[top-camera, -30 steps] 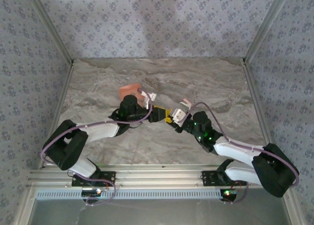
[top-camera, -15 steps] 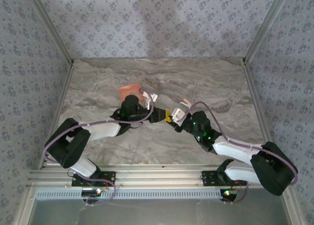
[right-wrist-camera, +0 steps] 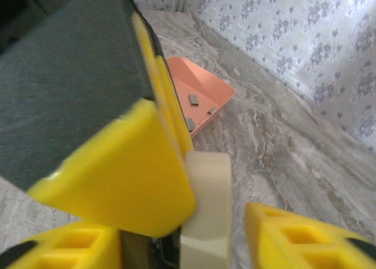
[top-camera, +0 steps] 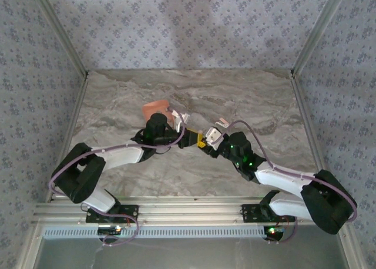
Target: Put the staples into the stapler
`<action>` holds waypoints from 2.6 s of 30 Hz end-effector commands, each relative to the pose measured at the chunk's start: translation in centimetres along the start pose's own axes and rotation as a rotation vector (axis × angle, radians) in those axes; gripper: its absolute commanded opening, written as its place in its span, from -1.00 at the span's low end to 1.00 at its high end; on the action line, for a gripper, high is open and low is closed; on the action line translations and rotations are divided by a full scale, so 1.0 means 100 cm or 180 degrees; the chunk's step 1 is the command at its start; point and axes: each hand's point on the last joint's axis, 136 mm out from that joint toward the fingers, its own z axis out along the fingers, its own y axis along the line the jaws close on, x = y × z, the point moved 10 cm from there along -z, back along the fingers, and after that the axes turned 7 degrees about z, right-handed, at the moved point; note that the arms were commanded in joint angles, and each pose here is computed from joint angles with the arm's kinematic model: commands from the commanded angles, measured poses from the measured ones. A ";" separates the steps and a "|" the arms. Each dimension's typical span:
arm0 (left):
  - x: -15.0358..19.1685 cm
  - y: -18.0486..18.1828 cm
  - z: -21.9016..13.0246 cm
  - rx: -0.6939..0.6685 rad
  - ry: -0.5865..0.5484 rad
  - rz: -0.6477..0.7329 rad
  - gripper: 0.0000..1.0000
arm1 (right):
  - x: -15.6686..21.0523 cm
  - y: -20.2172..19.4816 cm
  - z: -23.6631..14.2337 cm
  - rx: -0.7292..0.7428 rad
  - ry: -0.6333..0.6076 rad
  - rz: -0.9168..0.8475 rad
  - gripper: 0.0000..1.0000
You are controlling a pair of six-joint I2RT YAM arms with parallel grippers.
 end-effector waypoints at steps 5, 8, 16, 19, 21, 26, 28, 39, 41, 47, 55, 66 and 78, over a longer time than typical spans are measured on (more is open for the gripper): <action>-0.012 -0.016 -0.020 -0.0073 0.0029 0.0791 -0.85 | -0.007 -0.011 -0.024 -0.0208 0.0165 0.0231 0.37; -0.012 -0.023 -0.026 0.0060 0.0083 0.1233 -0.87 | -0.008 -0.012 -0.037 -0.0646 0.0272 0.0344 0.35; -0.009 -0.039 -0.041 0.0269 0.0285 0.1967 -0.78 | -0.026 -0.010 -0.047 -0.1380 0.0300 0.0350 0.22; -0.008 -0.043 -0.044 0.0358 0.0278 0.2097 -0.78 | -0.034 -0.009 -0.042 -0.1611 0.0297 0.0371 0.18; -0.007 -0.045 -0.045 0.0433 0.0281 0.2160 -0.77 | -0.037 -0.008 -0.038 -0.1778 0.0321 0.0402 0.16; -0.005 -0.050 -0.045 0.0589 0.0279 0.2259 -0.76 | -0.042 -0.008 -0.027 -0.1986 0.0333 0.0463 0.11; -0.005 -0.051 -0.045 0.0623 0.0275 0.2291 -0.74 | -0.043 -0.007 -0.023 -0.2081 0.0360 0.0486 0.11; -0.005 -0.053 -0.044 0.0662 0.0240 0.2345 -0.71 | -0.042 0.001 -0.016 -0.2395 0.0421 0.0480 -0.29; -0.006 -0.054 -0.044 0.0668 0.0222 0.2347 -0.70 | -0.042 0.001 -0.015 -0.2402 0.0424 0.0486 -0.29; -0.007 -0.056 -0.045 0.0679 0.0191 0.2361 -0.58 | -0.040 0.001 -0.013 -0.2395 0.0440 0.0457 -0.65; -0.003 -0.055 -0.057 0.0437 0.0145 0.2410 0.11 | -0.037 -0.003 -0.016 -0.2280 0.0469 0.0380 -0.90; 0.001 -0.035 -0.063 -0.0165 0.0251 0.2257 0.06 | -0.031 -0.005 -0.015 -0.2072 0.0496 0.0347 -0.89; 0.002 -0.016 -0.081 -0.0993 0.0336 0.1570 0.12 | -0.028 0.009 -0.017 -0.1707 0.0632 0.0104 -0.31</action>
